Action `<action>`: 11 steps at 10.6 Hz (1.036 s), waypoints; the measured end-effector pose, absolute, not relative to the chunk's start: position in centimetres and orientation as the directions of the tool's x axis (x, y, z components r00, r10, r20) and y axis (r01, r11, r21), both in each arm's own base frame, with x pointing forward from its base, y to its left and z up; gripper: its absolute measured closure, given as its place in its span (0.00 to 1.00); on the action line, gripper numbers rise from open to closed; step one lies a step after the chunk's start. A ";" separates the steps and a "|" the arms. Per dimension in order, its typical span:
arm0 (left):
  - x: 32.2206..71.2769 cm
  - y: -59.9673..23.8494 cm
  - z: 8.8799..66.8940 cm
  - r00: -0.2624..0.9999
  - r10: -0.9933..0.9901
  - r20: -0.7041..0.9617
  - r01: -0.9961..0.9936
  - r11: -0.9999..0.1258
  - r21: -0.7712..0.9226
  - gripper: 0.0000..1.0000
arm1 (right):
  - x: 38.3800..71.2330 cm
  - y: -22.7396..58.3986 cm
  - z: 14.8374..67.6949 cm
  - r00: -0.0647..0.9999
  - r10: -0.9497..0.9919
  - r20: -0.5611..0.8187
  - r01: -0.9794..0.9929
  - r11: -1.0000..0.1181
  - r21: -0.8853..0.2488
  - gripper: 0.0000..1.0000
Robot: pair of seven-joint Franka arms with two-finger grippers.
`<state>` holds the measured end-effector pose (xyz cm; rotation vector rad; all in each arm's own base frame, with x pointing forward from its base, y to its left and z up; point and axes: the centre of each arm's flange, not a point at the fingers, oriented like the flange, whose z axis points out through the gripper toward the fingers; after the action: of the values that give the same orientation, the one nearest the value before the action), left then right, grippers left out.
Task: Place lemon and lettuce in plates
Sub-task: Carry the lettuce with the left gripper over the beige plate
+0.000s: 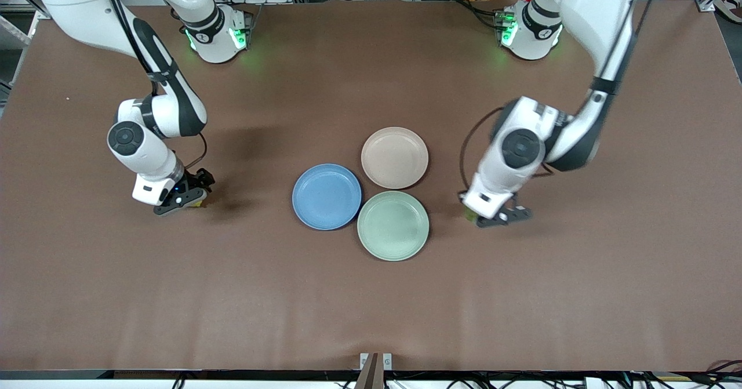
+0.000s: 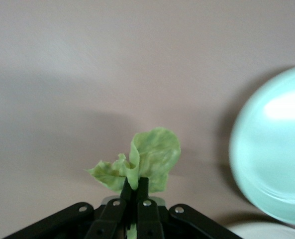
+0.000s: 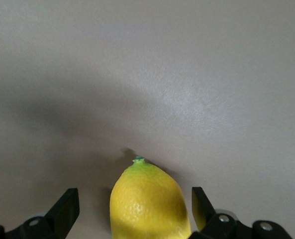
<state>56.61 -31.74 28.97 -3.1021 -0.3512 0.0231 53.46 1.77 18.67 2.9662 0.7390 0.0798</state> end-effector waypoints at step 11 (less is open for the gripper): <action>48.6 -47.5 26.4 0.919 0.388 -0.064 0.389 -0.921 0.008 0.32 | 54.1 1.2 20.1 0.872 0.489 -0.008 0.488 -0.868 0.091 0.37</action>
<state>48.58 -47.53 26.41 -3.0976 -0.6270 0.0966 54.11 1.25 20.11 2.9523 0.7716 0.0230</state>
